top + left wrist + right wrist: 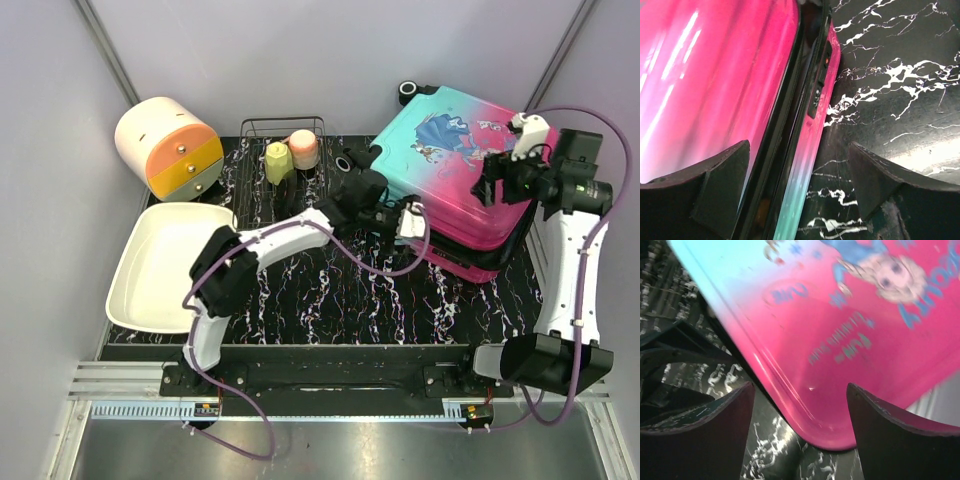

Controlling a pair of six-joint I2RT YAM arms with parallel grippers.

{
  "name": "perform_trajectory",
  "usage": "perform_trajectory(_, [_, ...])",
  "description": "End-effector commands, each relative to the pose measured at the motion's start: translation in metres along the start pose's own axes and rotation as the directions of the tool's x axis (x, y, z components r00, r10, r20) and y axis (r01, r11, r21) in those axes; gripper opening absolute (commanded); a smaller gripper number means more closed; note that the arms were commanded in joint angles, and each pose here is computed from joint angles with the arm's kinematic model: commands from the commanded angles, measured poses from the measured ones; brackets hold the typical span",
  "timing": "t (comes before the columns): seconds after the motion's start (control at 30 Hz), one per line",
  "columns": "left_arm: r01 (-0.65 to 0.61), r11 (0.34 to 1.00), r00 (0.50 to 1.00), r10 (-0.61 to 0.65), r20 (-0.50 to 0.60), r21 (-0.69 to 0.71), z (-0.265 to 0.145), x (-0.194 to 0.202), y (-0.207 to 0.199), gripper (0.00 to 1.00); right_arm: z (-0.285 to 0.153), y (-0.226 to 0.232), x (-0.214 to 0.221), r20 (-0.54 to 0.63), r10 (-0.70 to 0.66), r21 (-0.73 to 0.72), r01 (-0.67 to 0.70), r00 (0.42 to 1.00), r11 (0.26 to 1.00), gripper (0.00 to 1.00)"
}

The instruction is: Open, take out, and arrange the luggage

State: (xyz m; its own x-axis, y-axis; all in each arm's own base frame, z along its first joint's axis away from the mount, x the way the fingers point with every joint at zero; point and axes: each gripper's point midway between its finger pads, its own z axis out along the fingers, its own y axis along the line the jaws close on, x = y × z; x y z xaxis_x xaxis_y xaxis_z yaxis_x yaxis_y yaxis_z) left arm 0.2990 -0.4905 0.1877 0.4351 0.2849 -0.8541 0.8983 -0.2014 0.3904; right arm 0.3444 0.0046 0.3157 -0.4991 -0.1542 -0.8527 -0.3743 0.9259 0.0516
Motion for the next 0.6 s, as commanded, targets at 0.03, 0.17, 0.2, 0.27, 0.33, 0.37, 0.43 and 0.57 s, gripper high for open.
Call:
perform_trajectory(0.03, [-0.144, 0.989, 0.990, 0.143, 0.010, 0.045, 0.033, -0.001, 0.000, 0.78, -0.047, -0.022, 0.024, -0.068, -0.042, 0.126, 0.051, 0.997, 0.991, 0.84])
perform_trajectory(0.17, [-0.139, 0.988, 0.990, 0.141, -0.019, 0.064, 0.049, 0.017, -0.007, 0.73, -0.059, -0.036, 0.030, -0.086, -0.043, 0.163, 0.056, 0.995, 0.985, 0.86])
perform_trajectory(0.2, [-0.136, 0.988, 0.990, 0.139, -0.036, 0.074, 0.053, 0.027, -0.009, 0.71, -0.063, -0.040, 0.032, -0.089, -0.036, 0.175, 0.051, 0.995, 0.983, 0.86])
perform_trajectory(0.27, [-0.145, 0.986, 0.987, 0.150, -0.064, 0.077, 0.055, 0.039, -0.010, 0.68, -0.065, -0.044, 0.030, -0.089, -0.051, 0.182, 0.067, 0.995, 0.981, 0.87])
perform_trajectory(0.33, [-0.150, 0.985, 0.981, 0.159, -0.114, 0.086, 0.058, 0.057, -0.012, 0.68, -0.067, -0.048, 0.030, -0.092, -0.059, 0.192, 0.076, 0.994, 0.978, 0.87])
perform_trajectory(0.37, [-0.146, 0.985, 0.979, 0.157, -0.130, 0.090, 0.059, 0.063, -0.012, 0.67, -0.067, -0.049, 0.029, -0.092, -0.066, 0.194, 0.083, 0.994, 0.978, 0.88])
perform_trajectory(0.43, [-0.126, 0.989, 0.979, 0.138, -0.148, 0.082, 0.057, 0.072, -0.012, 0.68, -0.068, -0.051, 0.029, -0.098, -0.068, 0.193, 0.086, 0.993, 0.977, 0.88])
perform_trajectory(0.57, [-0.102, 0.994, 0.977, 0.106, -0.186, 0.028, 0.054, 0.080, -0.001, 0.72, -0.067, -0.052, 0.031, -0.108, -0.077, 0.186, 0.096, 0.991, 0.978, 0.89])
